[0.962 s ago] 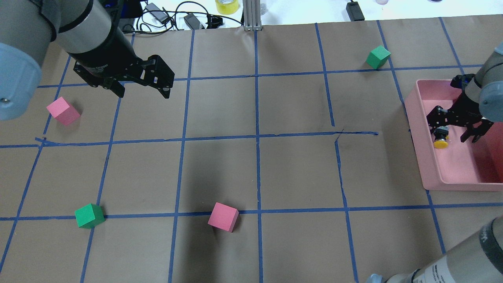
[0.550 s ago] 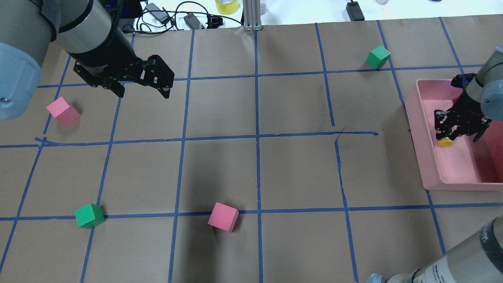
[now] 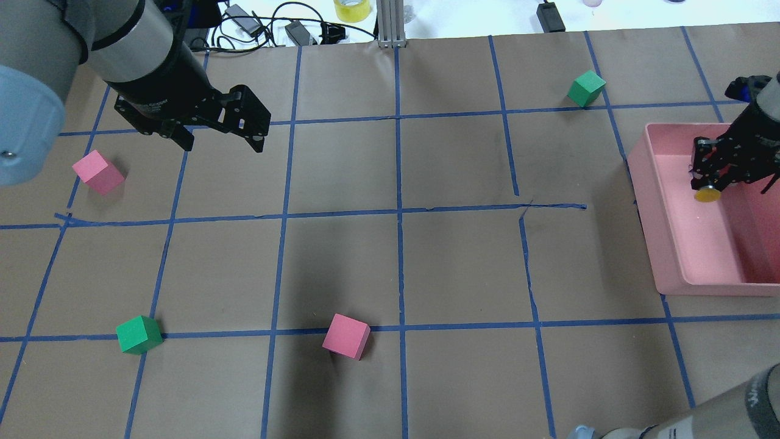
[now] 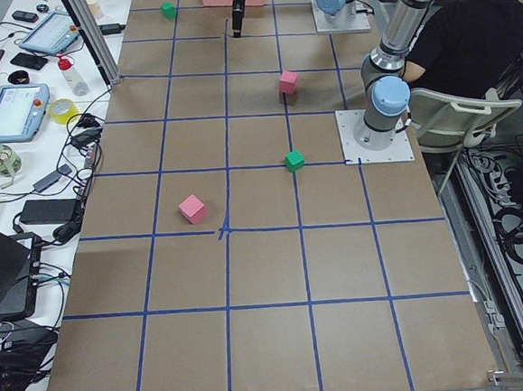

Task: Align button upright
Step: 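Lift the switch out of the tray and carry it toward the table center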

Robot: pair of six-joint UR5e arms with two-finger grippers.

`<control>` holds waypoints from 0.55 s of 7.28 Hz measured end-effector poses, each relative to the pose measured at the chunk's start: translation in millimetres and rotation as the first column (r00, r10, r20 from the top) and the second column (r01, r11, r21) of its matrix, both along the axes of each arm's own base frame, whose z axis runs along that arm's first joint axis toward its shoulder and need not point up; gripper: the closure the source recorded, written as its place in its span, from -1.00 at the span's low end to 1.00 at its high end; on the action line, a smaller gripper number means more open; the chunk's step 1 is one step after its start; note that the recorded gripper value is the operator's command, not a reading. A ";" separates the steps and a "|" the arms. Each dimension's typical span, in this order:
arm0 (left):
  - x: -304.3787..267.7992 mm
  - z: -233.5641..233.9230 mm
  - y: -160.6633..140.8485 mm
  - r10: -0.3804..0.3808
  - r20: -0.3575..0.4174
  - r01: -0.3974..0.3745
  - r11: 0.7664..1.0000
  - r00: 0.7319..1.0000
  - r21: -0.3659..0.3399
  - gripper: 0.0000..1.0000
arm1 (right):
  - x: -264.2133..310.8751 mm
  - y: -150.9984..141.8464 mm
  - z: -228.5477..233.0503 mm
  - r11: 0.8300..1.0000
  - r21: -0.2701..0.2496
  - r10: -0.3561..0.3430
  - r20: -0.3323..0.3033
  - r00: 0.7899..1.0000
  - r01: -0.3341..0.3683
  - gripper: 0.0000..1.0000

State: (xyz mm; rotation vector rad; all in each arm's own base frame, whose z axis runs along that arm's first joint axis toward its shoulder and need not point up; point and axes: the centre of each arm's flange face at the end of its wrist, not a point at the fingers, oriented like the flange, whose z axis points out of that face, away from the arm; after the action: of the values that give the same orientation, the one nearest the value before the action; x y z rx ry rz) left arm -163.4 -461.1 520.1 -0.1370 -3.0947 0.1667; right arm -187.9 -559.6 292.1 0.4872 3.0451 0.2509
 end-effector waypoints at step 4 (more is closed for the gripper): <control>0.0 0.2 -0.2 0.000 0.000 0.000 1.000 1.000 -0.002 -1.00 | 86.8 -37.2 81.9 0.985 -0.051 0.162 -0.055 0.985 -0.165 1.00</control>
State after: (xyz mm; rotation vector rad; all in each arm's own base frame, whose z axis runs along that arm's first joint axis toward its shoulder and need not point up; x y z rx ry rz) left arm -163.4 -461.3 520.3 -0.1370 -3.0945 0.1695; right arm -101.1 -596.8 374.0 0.2435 3.1348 0.1618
